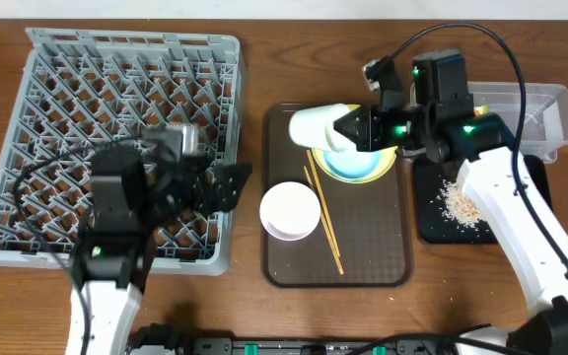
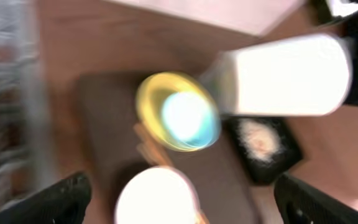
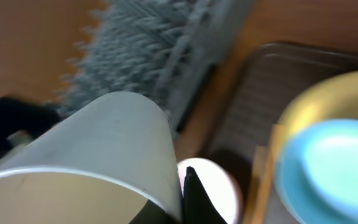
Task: Sort waste into correct bins and load items into the dishwasher
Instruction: 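Lift the white cup and hold it toward the left gripper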
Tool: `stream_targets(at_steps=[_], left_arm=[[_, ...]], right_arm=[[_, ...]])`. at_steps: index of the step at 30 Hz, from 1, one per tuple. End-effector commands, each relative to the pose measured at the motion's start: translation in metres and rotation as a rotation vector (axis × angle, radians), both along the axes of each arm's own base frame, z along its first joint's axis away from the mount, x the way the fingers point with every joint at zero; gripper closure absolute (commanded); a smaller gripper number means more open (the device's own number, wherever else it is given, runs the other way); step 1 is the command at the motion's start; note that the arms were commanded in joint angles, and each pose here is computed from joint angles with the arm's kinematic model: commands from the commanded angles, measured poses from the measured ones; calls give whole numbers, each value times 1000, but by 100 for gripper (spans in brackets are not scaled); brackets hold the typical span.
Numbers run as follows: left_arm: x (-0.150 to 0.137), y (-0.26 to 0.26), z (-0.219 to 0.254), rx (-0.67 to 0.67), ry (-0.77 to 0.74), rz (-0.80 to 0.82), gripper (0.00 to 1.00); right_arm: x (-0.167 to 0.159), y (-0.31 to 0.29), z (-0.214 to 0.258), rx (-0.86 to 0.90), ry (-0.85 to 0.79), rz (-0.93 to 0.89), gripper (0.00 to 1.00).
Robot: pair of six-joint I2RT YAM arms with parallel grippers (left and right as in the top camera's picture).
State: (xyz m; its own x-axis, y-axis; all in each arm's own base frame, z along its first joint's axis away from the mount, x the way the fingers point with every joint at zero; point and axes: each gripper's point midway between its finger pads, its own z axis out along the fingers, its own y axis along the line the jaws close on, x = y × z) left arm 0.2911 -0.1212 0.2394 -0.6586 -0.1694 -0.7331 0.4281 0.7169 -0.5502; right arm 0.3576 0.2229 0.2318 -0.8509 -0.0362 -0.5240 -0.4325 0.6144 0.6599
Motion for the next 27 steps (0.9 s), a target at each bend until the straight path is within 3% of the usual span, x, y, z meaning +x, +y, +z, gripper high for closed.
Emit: stream_targets(at_steps=[1,10,27], left_arm=[[-18,-37,27,-196,-30,-302,5],[5,-48,42,-322,-52,-387,5],[-22,-92,82,-360,-211,-589,6]], right_arm=[[-25,21,28,203,32,184,99],[-37,30,46,299,18,283,99],[-48,35,61,372,-2,369,99]])
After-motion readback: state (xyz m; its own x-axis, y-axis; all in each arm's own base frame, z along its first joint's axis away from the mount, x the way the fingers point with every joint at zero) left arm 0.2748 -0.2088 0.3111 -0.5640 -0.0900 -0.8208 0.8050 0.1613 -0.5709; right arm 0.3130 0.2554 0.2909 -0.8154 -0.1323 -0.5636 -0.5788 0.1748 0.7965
